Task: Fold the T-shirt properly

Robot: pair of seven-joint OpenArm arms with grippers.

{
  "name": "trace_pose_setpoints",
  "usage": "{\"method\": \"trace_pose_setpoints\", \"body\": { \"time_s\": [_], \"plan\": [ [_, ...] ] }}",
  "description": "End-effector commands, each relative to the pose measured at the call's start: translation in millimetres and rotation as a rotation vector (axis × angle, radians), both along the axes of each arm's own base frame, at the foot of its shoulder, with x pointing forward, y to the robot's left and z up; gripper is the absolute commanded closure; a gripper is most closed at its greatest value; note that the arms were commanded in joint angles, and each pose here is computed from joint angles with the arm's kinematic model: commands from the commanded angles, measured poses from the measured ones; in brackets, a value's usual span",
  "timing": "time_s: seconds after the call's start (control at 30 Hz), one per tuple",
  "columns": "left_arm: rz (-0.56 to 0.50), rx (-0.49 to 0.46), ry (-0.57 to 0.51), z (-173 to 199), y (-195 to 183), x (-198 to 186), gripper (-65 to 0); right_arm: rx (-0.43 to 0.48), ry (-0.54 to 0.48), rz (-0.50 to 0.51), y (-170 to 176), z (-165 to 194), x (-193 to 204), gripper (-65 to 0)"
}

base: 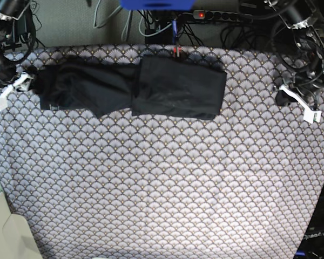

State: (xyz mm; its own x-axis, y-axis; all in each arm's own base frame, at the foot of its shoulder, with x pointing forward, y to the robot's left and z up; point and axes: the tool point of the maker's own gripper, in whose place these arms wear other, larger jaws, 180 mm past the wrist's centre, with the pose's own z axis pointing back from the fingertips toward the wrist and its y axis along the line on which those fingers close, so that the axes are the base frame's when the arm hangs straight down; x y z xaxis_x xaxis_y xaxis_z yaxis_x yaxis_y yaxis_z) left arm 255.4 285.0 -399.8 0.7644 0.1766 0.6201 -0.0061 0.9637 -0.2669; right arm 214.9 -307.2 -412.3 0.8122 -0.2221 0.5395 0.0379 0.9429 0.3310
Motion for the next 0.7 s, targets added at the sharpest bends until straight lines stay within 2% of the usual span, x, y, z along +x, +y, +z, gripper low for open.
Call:
{"method": "trace_pose_setpoints", "body": {
  "time_s": [0.0, 0.13, 0.5, 0.57, 0.67],
  "plan": [
    [-0.001, 0.011, -0.052, 13.3, 5.0, 9.3, -6.7, -0.015, -0.043, 0.009, -4.8, 11.2, 9.2, -47.9],
    [-0.001, 0.011, -0.051, 12.9, 5.0, 8.7, -6.7, -0.005, -0.023, 0.065, 12.2, 4.7, 11.4, -47.9],
    [0.0, 0.012, -0.046, 11.9, 5.5, 6.4, -6.7, -0.001, -0.009, 0.073, 15.1, 0.7, 7.0, -47.0],
    [0.0, 0.012, -0.046, 11.9, 5.5, 6.4, -6.7, 0.007, -0.007, 0.072, 17.7, -0.7, 6.0, -44.4],
    [0.0, 0.012, -0.046, 11.9, 5.5, 6.4, -6.7, 0.015, -0.006, 0.073, 21.8, -1.7, 5.7, -36.7]
  ]
}}
